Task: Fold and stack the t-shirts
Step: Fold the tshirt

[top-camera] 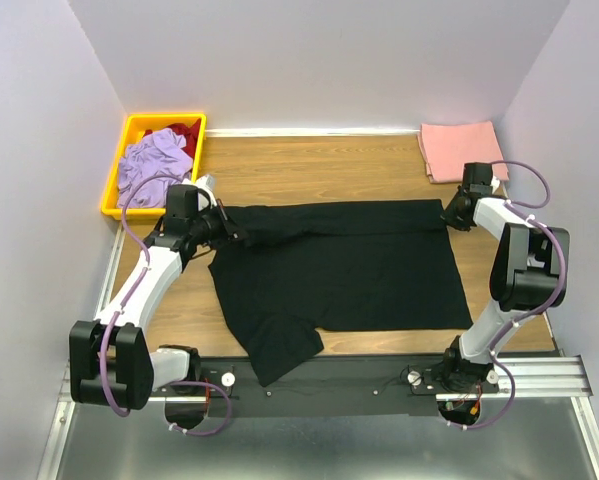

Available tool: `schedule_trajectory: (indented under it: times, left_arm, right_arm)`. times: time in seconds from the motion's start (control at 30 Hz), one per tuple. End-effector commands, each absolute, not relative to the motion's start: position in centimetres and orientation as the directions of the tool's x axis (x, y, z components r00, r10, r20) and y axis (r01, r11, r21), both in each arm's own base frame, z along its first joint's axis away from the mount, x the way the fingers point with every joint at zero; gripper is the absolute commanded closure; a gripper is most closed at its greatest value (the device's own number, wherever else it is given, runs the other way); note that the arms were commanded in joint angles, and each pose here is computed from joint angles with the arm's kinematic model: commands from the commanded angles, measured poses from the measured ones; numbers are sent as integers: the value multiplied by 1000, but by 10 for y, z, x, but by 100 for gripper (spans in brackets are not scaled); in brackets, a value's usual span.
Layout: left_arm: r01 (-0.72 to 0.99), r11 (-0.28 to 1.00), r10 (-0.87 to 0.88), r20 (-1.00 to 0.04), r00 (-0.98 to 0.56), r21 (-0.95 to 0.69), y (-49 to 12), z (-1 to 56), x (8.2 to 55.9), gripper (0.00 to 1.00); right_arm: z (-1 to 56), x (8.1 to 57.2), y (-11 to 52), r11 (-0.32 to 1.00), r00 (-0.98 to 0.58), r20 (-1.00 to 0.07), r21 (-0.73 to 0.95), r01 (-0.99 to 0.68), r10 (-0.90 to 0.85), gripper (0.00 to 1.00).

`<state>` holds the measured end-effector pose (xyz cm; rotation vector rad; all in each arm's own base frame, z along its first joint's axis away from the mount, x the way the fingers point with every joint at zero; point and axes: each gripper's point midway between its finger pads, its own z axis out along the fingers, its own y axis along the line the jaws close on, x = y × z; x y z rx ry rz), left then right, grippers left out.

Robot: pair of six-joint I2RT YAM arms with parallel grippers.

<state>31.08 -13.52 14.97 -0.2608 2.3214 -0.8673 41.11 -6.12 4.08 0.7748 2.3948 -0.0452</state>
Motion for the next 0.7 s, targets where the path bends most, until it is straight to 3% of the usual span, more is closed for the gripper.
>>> schedule_trajectory:
  times: [0.0, 0.17, 0.3, 0.4, 0.5, 0.53, 0.6, 0.67]
  left_arm:
    - [42, 785, -368, -520, -771, -618, -131, 153, 308, 100]
    - [16, 786, -365, -485, -795, -619, -131, 133, 299, 100]
    - [12, 776, -366, -465, -806, -631, -134, 126, 295, 100]
    - [13, 781, -355, -462, -813, -624, -133, 121, 294, 100]
    - [22, 773, -350, -455, -819, -634, -136, 122, 294, 100]
    - [27, 768, -349, -453, -820, -640, -137, 123, 295, 100]
    - [40, 763, -350, -465, -813, -645, -139, 131, 301, 100]
    - [63, 760, -346, -484, -804, -647, -141, 142, 310, 100]
  right_arm:
    - [44, 403, -61, 811, -633, -545, 167, 561, 550, 99]
    - [20, 392, -62, 802, -658, -504, 127, 584, 559, 99]
    - [13, 390, -63, 800, -666, -494, 111, 590, 560, 88]
    - [18, 392, -65, 807, -666, -507, 107, 581, 547, 68]
    - [29, 396, -66, 809, -655, -527, 114, 577, 541, 57]
    - [39, 399, -66, 809, -641, -546, 125, 574, 539, 48]
    - [50, 403, -65, 811, -628, -564, 138, 568, 536, 38]
    - [68, 409, -61, 818, -608, -595, 157, 553, 526, 33]
